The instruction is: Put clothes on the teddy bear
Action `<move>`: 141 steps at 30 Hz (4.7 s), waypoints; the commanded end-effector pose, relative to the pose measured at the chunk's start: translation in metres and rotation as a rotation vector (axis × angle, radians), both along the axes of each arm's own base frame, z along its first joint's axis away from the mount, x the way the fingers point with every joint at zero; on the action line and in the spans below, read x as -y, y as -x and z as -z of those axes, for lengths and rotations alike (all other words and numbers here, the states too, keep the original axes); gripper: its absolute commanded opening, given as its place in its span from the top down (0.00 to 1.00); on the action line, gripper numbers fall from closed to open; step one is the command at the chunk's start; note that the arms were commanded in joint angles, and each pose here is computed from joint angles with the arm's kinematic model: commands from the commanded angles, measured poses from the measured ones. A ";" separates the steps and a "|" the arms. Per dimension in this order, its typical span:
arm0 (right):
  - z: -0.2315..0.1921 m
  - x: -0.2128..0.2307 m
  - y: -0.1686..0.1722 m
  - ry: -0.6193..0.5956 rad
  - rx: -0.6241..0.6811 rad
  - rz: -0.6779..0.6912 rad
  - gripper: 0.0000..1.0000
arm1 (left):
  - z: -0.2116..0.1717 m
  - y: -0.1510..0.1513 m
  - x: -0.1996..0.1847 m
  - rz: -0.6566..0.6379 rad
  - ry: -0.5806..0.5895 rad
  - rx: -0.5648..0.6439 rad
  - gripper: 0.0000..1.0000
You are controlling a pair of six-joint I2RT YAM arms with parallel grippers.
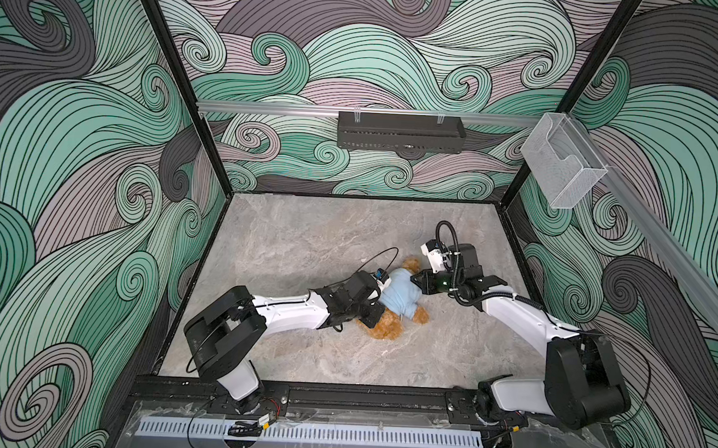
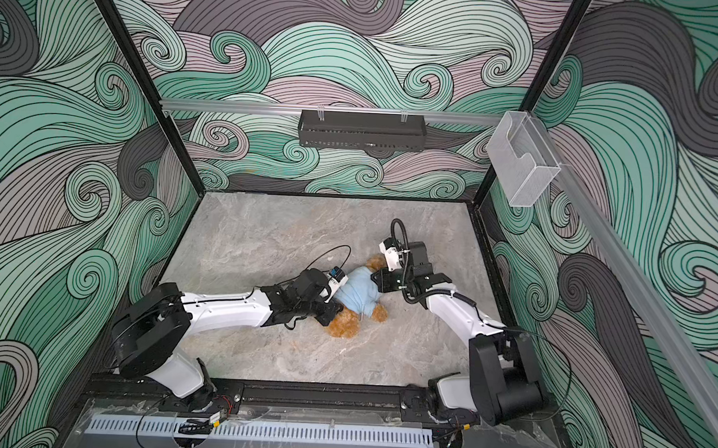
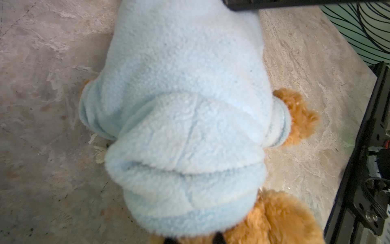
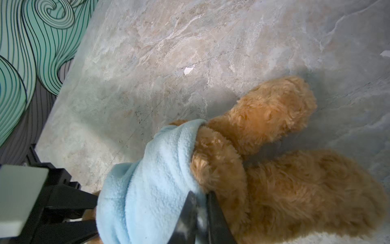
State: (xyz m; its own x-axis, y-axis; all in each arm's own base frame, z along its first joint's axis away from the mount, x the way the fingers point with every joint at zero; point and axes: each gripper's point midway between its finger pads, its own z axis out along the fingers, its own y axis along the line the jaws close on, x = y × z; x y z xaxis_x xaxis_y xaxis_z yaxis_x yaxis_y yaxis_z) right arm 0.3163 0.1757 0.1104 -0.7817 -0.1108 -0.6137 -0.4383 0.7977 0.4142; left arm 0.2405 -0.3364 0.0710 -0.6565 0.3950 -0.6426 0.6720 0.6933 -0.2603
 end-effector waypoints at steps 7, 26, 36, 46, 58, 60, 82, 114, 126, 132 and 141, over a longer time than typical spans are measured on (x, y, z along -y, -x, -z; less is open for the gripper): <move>0.004 0.040 -0.013 0.184 0.052 0.166 1.00 | 0.017 0.013 -0.015 0.038 -0.087 -0.036 1.00; 0.011 0.063 -0.040 0.288 0.055 0.262 1.00 | 0.023 0.026 -0.035 0.068 -0.125 -0.018 1.00; 0.029 0.072 -0.038 0.305 -0.018 0.279 1.00 | 0.011 0.019 -0.050 -0.004 -0.069 0.018 1.00; 0.055 0.068 -0.021 0.350 -0.176 0.204 0.90 | -0.002 0.013 -0.062 -0.052 0.020 0.031 1.00; -0.079 0.020 -0.021 0.057 0.410 0.051 0.52 | -0.044 0.008 -0.061 -0.025 0.081 -0.043 1.00; -0.086 0.002 -0.011 0.057 0.502 -0.043 0.47 | -0.064 0.000 -0.070 -0.068 0.123 -0.084 1.00; -0.084 -0.133 0.052 0.319 1.096 -0.676 0.16 | -0.152 -0.001 -0.116 -0.120 0.081 -0.503 1.00; -0.039 -0.106 0.018 -0.415 -0.201 -0.253 0.84 | -0.235 -0.074 -0.224 -0.577 0.283 0.078 0.12; 0.064 -0.040 -0.058 -0.181 -0.327 0.014 0.46 | -0.146 -0.057 -0.184 -0.583 0.404 -0.160 0.13; 0.044 -0.003 -0.080 -0.095 -0.251 0.095 0.25 | -0.111 -0.047 -0.147 -0.515 0.314 -0.223 0.13; -0.023 0.048 -0.070 0.064 0.043 0.232 0.16 | -0.103 -0.060 -0.157 -0.592 0.195 -0.043 0.14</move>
